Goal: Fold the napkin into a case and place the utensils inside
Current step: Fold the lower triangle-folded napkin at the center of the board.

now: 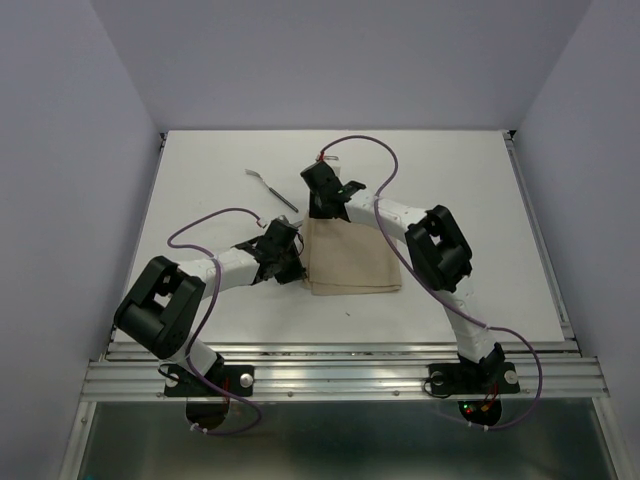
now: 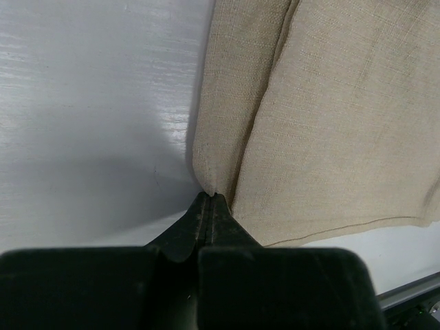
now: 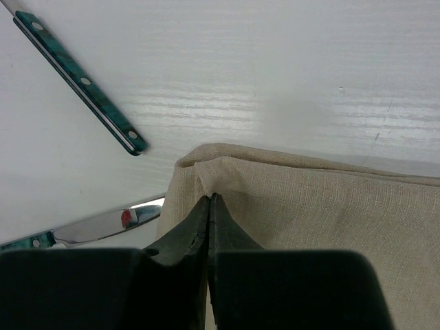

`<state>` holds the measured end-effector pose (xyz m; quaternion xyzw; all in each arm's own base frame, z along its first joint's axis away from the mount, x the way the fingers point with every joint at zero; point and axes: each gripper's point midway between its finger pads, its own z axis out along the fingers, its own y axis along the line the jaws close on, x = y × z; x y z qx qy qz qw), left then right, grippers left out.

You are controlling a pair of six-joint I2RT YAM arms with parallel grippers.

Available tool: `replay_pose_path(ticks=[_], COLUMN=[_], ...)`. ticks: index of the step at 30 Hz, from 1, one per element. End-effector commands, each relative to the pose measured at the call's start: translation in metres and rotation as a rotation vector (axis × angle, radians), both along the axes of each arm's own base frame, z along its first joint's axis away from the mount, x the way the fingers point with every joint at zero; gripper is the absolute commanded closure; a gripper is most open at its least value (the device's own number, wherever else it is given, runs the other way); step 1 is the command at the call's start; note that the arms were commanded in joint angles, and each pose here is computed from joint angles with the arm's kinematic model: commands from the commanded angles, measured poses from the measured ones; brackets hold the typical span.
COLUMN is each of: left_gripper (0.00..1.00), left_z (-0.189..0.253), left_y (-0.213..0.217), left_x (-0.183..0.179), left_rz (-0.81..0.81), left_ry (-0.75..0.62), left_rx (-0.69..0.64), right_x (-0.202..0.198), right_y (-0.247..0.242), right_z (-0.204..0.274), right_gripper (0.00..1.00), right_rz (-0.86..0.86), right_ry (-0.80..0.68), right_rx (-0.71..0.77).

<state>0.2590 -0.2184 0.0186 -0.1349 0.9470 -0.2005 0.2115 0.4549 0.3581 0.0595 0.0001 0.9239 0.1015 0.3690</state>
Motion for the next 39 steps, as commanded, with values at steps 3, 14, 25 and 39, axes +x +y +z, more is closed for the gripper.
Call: replay_pose_path(ticks=[3,14,25,39], left_gripper=[1.0,1.0,1.0,1.0], left_z=[-0.004,-0.001,0.006,0.009], left_y=[0.006,0.005,0.003,0.003], left_x=[-0.012,-0.012,-0.011,-0.011], left_rz=[-0.02,-0.021,-0.024,-0.024], left_ry=[0.02,0.015,0.0,-0.008], left_rx=[0.022,0.013,-0.006,-0.014], right_x=[0.001,-0.044,-0.165,-0.192], right_y=[0.014,-0.025,-0.014,0.017], right_z=[0.027,0.081,0.032,-0.01], right_gripper=[0.68,0.5,0.55,0.61], right_rz=[0.047,0.043,0.186,0.27], right_ry=[-0.042,-0.1,0.081,0.143], right_rx=[0.051,0.112,0.162,0.055])
